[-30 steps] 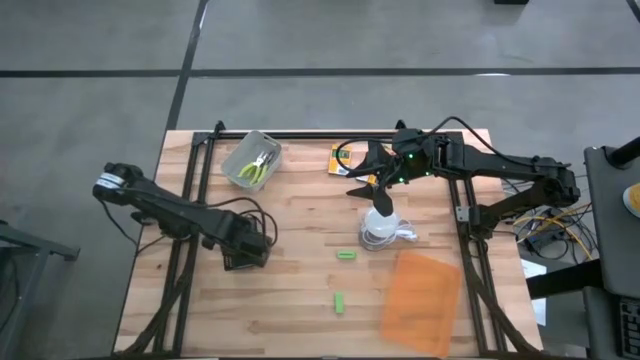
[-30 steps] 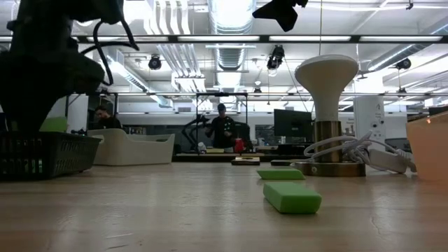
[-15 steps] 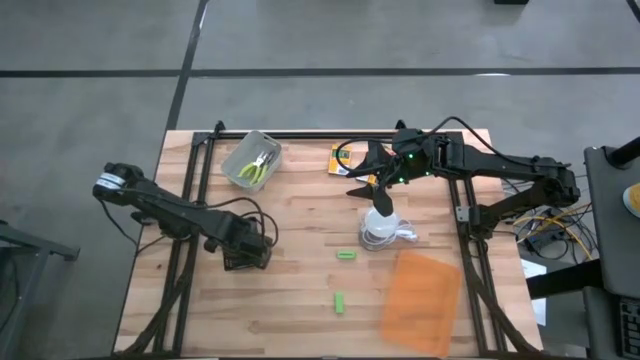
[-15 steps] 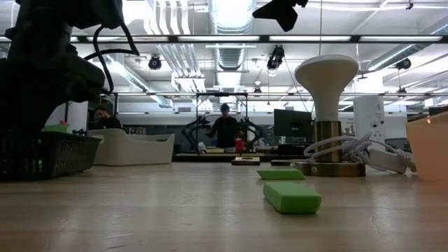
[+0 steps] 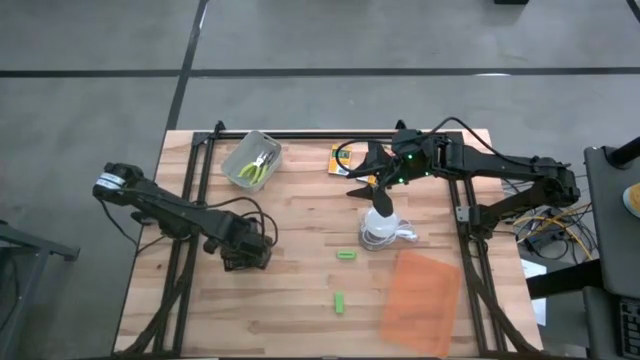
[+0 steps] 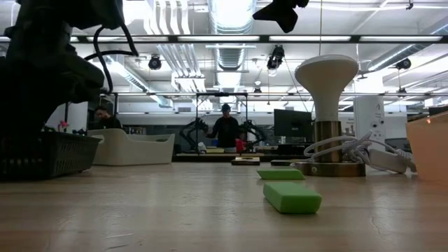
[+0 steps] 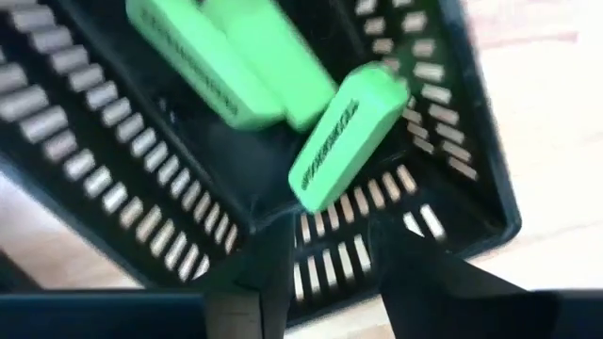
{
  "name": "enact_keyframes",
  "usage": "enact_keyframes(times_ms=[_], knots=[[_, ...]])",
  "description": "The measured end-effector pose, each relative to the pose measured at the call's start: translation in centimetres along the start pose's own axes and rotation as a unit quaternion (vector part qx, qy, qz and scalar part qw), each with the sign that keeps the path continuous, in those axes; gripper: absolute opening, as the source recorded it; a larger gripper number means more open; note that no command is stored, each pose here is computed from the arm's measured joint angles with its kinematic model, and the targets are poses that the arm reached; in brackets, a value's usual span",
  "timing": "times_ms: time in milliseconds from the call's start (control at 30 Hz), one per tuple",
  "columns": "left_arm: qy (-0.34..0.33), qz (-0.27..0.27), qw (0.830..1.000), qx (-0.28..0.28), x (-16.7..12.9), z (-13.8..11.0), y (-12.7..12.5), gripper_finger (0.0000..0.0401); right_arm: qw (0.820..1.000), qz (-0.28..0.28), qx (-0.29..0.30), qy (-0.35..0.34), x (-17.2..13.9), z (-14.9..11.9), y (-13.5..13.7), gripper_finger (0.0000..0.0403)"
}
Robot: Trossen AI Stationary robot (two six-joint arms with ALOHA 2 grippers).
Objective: Pick & Place School Supplies
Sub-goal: Adjust the lamp on the table
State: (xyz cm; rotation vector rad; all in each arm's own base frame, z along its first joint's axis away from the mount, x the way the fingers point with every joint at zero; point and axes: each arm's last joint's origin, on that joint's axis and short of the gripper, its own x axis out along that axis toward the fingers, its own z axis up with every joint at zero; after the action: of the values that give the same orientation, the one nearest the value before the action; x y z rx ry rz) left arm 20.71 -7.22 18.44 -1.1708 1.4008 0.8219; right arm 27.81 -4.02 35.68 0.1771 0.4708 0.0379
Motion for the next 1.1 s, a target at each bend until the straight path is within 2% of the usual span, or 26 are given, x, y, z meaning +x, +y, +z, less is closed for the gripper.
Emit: enact_keyframes(times_ms=[167,400,533,633,767,867,933,1000,1100], knots=[[0.012,-0.008,1.0,0.007,-0.4,-0.1,-0.3,0.0145,1.0,0.0,0.0,0.0,0.0,0.0,0.0,0.0233],[0.003,-0.07,0.997,0.042,-3.4,-0.3,-1.5,0.014,1.0,0.001,-0.017,0.001,0.0,0.0,0.0,0.0233],[-0.07,-0.128,0.988,0.055,-6.4,0.0,-1.8,0.014,1.0,0.001,-0.016,0.001,0.0,0.0,0.0,0.0233],[-0.162,-0.172,0.968,0.079,-9.2,0.1,-1.8,0.0139,1.0,0.001,-0.005,0.002,0.0,0.0,0.0,0.0233],[-0.314,-0.207,0.919,0.116,-13.0,0.2,-1.4,0.0139,1.0,0.001,0.026,0.002,0.0,-0.1,0.0,0.0233],[-0.413,-0.222,0.872,0.139,-15.6,0.2,-1.3,0.014,1.0,0.001,0.027,0.002,0.0,-0.1,0.0,0.0233],[-0.467,-0.224,0.838,0.175,-16.8,0.1,-1.5,0.014,0.999,0.001,0.034,0.002,0.0,-0.1,0.0,0.0233],[-0.511,-0.223,0.793,0.243,-17.9,-0.1,-2.0,0.0138,0.999,0.002,0.046,0.002,0.0,-0.1,0.0,0.0233],[-0.57,-0.208,0.711,0.356,-19.2,-0.7,-3.0,0.0133,0.999,0.011,0.047,0.005,0.0,-0.1,0.2,0.0233]])
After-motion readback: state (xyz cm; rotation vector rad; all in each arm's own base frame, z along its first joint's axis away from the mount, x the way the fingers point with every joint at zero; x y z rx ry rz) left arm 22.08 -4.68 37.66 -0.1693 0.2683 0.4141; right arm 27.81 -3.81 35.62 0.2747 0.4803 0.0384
